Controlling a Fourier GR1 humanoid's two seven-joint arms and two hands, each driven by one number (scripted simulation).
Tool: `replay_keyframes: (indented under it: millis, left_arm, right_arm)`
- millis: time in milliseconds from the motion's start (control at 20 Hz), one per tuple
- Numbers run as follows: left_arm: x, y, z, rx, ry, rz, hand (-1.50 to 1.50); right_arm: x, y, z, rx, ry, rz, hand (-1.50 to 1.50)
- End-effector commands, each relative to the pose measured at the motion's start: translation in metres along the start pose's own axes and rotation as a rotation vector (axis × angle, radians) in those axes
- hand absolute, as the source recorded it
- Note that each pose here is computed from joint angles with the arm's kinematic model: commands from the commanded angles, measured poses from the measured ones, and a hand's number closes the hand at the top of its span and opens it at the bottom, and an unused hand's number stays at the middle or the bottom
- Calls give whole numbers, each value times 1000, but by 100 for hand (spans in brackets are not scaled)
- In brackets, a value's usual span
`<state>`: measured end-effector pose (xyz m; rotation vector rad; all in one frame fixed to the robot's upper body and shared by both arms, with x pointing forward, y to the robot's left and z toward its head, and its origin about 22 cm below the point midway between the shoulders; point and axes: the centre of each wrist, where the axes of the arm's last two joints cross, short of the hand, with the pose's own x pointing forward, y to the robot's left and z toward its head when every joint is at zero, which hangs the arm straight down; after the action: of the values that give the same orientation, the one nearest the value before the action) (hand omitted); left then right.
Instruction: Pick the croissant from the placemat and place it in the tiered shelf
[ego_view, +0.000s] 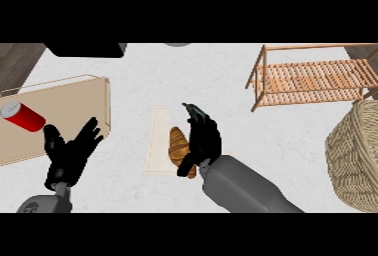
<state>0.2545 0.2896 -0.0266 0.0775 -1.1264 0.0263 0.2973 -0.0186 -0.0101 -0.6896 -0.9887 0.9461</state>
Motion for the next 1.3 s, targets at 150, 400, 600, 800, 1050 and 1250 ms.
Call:
replay_keyframes:
  millis: [150, 400, 600, 800, 1050, 1250]
  left_arm:
    - [7, 0, 6, -13, 26, -6, 0]
    - [1, -12, 13, -20, -12, -8, 0]
    - [4, 12, -2, 31, 10, 11, 0]
    - [-16, 9, 11, 60, 12, 14, 0]
    - [-8, 21, 8, 73, 35, 20, 0]
    - [-2, 28, 14, 57, 43, 31, 0]
  right_arm:
    - [5, 15, 10, 110, -87, 69, 150]
    - [4, 22, 13, 68, -152, 41, 150]
    - [3, 28, 33, 48, -279, 20, 150]
    - [-108, -40, 16, 125, -358, 82, 150]
    - [-141, -115, 43, -10, -517, -27, 150]
    - [-135, -172, 78, -176, -573, -86, 150]
